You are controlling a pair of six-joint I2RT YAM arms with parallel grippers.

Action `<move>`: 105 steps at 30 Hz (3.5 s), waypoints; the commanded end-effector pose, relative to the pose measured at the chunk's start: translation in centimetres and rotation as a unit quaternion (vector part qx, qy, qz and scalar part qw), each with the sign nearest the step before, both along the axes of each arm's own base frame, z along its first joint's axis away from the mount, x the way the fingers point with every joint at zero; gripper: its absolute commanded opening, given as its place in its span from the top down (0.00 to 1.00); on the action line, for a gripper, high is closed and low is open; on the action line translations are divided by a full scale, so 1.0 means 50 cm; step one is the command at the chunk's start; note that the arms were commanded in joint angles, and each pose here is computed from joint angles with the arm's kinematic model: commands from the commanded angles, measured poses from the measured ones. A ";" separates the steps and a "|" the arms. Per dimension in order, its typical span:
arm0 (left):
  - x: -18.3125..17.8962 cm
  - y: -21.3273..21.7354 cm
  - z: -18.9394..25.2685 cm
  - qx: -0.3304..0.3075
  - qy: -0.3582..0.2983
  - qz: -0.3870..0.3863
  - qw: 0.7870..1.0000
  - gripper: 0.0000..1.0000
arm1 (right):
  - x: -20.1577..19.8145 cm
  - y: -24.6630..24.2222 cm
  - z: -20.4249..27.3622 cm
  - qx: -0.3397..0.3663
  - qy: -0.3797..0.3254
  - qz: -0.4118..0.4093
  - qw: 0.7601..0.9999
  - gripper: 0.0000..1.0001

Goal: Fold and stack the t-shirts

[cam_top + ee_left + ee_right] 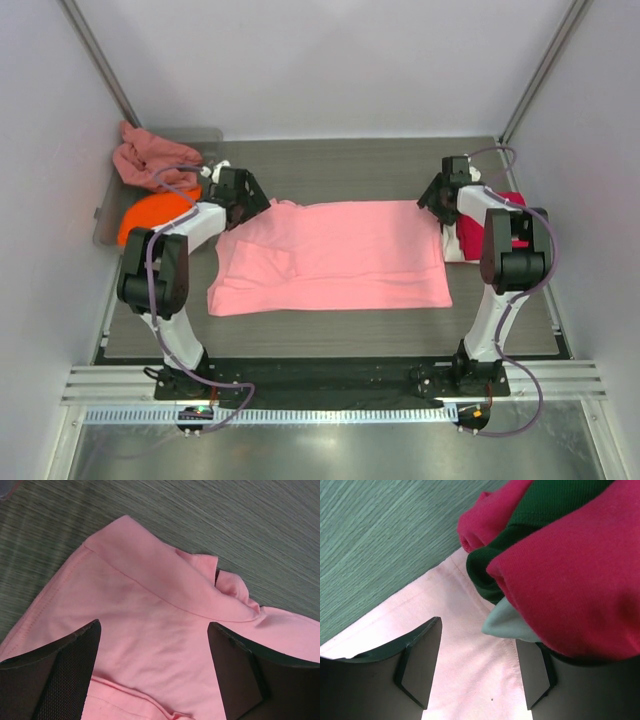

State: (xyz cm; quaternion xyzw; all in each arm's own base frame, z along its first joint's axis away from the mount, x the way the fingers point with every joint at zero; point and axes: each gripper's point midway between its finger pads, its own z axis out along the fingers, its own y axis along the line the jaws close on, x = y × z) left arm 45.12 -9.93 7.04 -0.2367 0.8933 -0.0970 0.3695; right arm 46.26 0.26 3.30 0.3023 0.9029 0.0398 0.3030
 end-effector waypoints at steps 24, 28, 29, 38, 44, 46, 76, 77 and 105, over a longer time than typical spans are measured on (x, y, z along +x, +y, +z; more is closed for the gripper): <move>0.153 0.048 -0.010 0.105 0.045 0.027 0.993 0.20 | 0.064 0.045 -0.028 -0.086 0.028 0.039 0.995 0.56; 0.155 0.061 -0.026 0.101 0.053 0.037 0.993 0.25 | 0.059 0.057 -0.025 -0.084 0.027 0.044 0.995 0.59; 0.157 0.065 -0.031 0.100 0.055 0.040 0.993 0.30 | 0.057 0.059 -0.024 -0.083 0.026 0.045 0.995 0.59; 0.149 0.067 -0.046 0.091 0.063 0.039 0.993 0.79 | 0.070 0.055 0.022 -0.088 -0.001 0.040 0.995 0.45; 0.145 0.082 -0.037 0.092 0.061 0.045 0.993 1.00 | 0.091 0.046 0.067 -0.100 -0.026 0.036 0.994 0.39; 0.141 0.095 -0.036 0.093 0.062 0.053 0.992 1.00 | 0.095 0.044 0.070 -0.105 -0.028 0.036 0.993 0.39; 0.143 0.100 -0.022 0.065 0.047 0.048 0.996 1.00 | 0.147 0.033 -0.019 -0.134 0.023 0.043 0.990 0.91; 0.141 0.100 -0.022 0.064 0.048 0.049 0.996 1.00 | 0.148 0.033 -0.013 -0.135 0.020 0.042 0.990 0.96; 0.005 0.104 0.105 0.095 -0.017 0.056 0.994 1.00 | -0.001 0.049 0.168 -0.088 -0.050 0.055 0.993 0.99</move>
